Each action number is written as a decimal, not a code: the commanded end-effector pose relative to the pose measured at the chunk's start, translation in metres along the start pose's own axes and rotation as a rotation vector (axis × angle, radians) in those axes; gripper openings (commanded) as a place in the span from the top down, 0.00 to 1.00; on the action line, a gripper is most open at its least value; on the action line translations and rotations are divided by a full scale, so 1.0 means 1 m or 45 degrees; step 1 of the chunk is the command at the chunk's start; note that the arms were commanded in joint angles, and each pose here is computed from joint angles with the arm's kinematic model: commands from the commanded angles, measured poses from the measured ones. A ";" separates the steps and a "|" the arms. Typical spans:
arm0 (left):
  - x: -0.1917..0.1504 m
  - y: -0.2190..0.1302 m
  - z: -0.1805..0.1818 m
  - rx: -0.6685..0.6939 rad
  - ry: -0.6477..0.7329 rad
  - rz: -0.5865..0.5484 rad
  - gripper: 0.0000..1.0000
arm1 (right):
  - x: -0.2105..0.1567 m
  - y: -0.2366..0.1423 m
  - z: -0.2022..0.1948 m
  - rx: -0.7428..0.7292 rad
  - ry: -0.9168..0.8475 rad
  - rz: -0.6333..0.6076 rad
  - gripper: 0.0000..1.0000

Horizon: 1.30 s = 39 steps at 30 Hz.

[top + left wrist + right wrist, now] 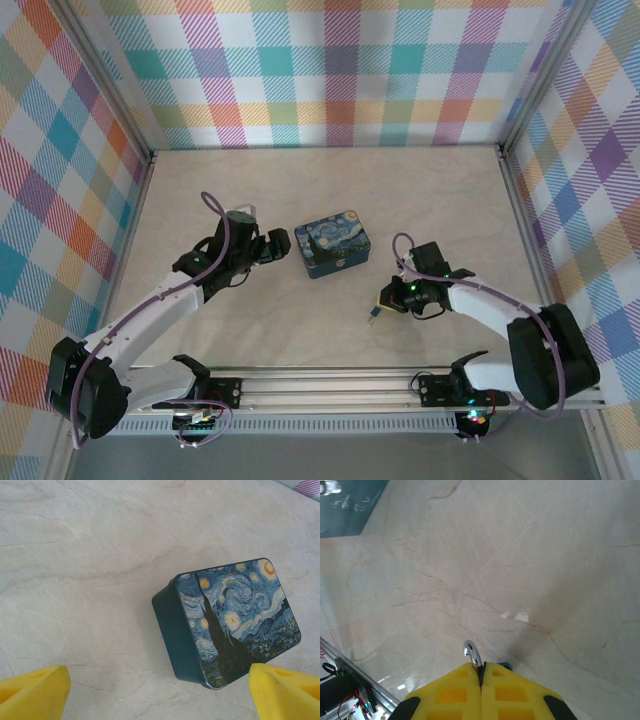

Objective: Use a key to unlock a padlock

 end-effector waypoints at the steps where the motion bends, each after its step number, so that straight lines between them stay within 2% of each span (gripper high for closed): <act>1: -0.002 -0.002 0.008 0.043 0.016 -0.001 0.08 | 0.001 0.007 0.001 0.035 -0.030 -0.005 0.98; 9: -0.001 -0.004 0.008 0.043 0.016 -0.002 0.08 | 0.005 0.014 -0.003 0.013 -0.031 0.006 0.93; 17: 0.004 -0.012 0.010 0.071 0.037 -0.058 0.08 | 0.008 0.005 -0.001 -0.026 -0.053 -0.045 0.74; 21: 0.010 -0.019 0.011 0.102 0.046 -0.114 0.08 | 0.014 -0.009 0.005 -0.080 -0.089 -0.109 0.69; 26: 0.020 -0.030 0.016 0.164 0.057 -0.228 0.08 | 0.026 -0.037 0.020 -0.119 -0.197 -0.280 0.58; 31: 0.031 -0.042 0.024 0.257 0.075 -0.375 0.07 | 0.039 -0.071 0.029 -0.248 -0.351 -0.481 0.47; 34: 0.038 -0.049 0.031 0.319 0.096 -0.477 0.01 | 0.046 -0.091 0.031 -0.352 -0.436 -0.615 0.42; 39: 0.049 -0.048 0.043 0.353 0.184 -0.628 0.00 | 0.059 -0.118 0.021 -0.592 -0.526 -0.857 0.23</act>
Point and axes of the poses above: each hand's point on the last joint's axis, 136 mm out from that joint toward the fingers, its own y axis out along the fingers, its own z axis along the line the jaws close on, x = y × z, the point moved 8 cm from there along -y, back along the fingers, and after that the axes turned 10 degrees about -y, right-handed, at the moved point
